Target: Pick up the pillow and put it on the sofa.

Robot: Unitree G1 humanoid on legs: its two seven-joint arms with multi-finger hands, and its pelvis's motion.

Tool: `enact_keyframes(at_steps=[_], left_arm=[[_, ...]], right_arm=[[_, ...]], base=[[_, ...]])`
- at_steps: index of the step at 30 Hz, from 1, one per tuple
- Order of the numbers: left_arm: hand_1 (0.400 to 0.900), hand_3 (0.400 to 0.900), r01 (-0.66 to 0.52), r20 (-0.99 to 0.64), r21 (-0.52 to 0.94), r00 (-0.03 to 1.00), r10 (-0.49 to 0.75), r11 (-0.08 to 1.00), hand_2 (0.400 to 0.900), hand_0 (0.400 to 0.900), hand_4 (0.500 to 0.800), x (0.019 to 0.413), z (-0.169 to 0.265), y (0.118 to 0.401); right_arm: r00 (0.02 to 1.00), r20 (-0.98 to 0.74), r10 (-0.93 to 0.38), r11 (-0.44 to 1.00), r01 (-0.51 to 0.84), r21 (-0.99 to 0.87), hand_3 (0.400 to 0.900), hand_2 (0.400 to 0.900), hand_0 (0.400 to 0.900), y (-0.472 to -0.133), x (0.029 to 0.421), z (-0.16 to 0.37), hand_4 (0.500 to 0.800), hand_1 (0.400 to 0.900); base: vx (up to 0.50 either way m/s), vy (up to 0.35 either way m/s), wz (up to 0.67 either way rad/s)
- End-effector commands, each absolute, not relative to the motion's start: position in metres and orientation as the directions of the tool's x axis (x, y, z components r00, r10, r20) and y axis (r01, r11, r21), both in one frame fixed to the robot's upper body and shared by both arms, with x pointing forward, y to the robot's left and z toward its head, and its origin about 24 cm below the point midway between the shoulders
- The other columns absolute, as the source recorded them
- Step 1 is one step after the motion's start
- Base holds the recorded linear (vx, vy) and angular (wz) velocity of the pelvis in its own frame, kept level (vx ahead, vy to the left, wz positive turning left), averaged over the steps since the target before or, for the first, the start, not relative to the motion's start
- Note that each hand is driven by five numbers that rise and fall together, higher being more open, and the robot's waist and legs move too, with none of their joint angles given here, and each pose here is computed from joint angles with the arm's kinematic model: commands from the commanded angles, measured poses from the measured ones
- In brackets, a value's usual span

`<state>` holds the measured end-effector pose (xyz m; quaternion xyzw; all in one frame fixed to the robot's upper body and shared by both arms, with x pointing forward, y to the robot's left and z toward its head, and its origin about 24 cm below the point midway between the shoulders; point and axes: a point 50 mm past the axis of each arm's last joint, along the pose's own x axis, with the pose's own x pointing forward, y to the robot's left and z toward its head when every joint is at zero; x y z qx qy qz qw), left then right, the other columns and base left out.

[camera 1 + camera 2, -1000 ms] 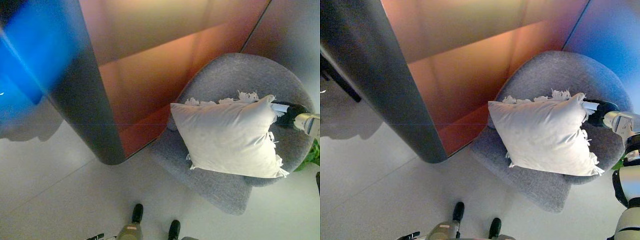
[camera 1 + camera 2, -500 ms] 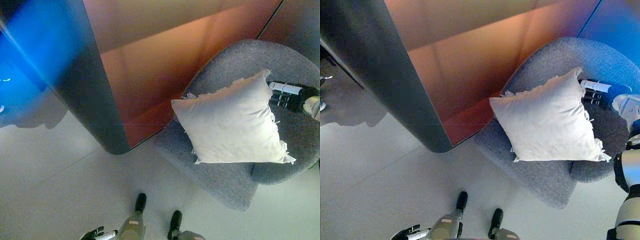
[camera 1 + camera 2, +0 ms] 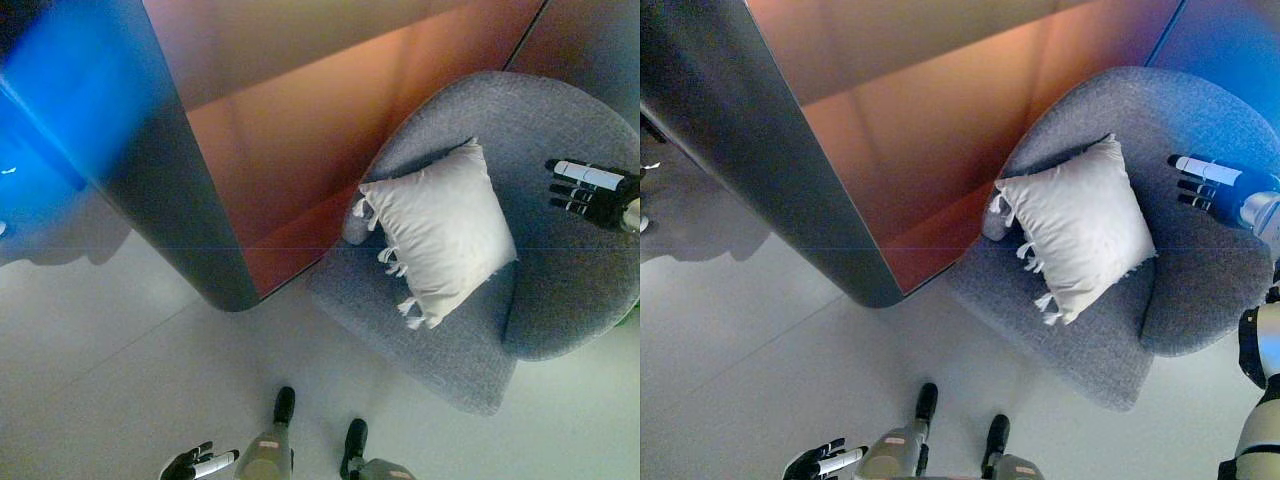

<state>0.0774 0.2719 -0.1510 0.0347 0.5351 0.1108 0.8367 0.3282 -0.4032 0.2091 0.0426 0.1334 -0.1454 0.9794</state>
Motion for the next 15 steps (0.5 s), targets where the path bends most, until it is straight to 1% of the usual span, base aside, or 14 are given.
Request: enact_keyframes(at_steps=[1, 7, 10, 13, 15], left_arm=[[0.9, 0.9, -0.137, -0.9, 0.213, 0.357, 0.249, 0.967, 0.9, 0.9, 0.8, 0.059, -0.151, 0.283], [0.9, 0.9, -0.145, -0.898, 0.202, 0.367, 0.242, 0.969, 0.9, 0.9, 0.8, 0.061, -0.151, 0.282], [0.9, 0.9, -0.153, -0.896, 0.196, 0.373, 0.24, 0.969, 0.9, 0.9, 0.8, 0.064, -0.151, 0.281], [0.9, 0.9, -0.156, -0.896, 0.189, 0.377, 0.236, 0.969, 0.9, 0.9, 0.8, 0.067, -0.151, 0.279], [0.9, 0.9, -0.164, -0.891, 0.184, 0.389, 0.235, 0.969, 0.9, 0.9, 0.8, 0.07, -0.151, 0.277]], right_arm=[[0.931, -0.118, -0.347, 0.937, 0.338, -0.088, 0.9, 0.9, 0.9, -0.435, 0.3, 0.247, 0.8, 0.9], [0.927, -0.169, -0.336, 0.941, 0.323, -0.099, 0.9, 0.9, 0.9, -0.444, 0.287, 0.219, 0.8, 0.9], [0.93, -0.217, -0.296, 0.955, 0.286, -0.074, 0.9, 0.9, 0.9, -0.443, 0.281, 0.191, 0.8, 0.9], [0.906, -0.326, -0.269, 0.962, 0.267, -0.054, 0.9, 0.9, 0.9, -0.438, 0.27, 0.139, 0.8, 0.9], [0.873, -0.429, -0.232, 0.967, 0.255, -0.005, 0.9, 0.9, 0.9, -0.428, 0.254, 0.085, 0.8, 0.9]], base=[[-0.02, 0.046, -0.08], [-0.041, 0.052, -0.11], [-0.05, 0.048, -0.11], [-0.038, 0.044, -0.11], [-0.033, 0.04, -0.13]])
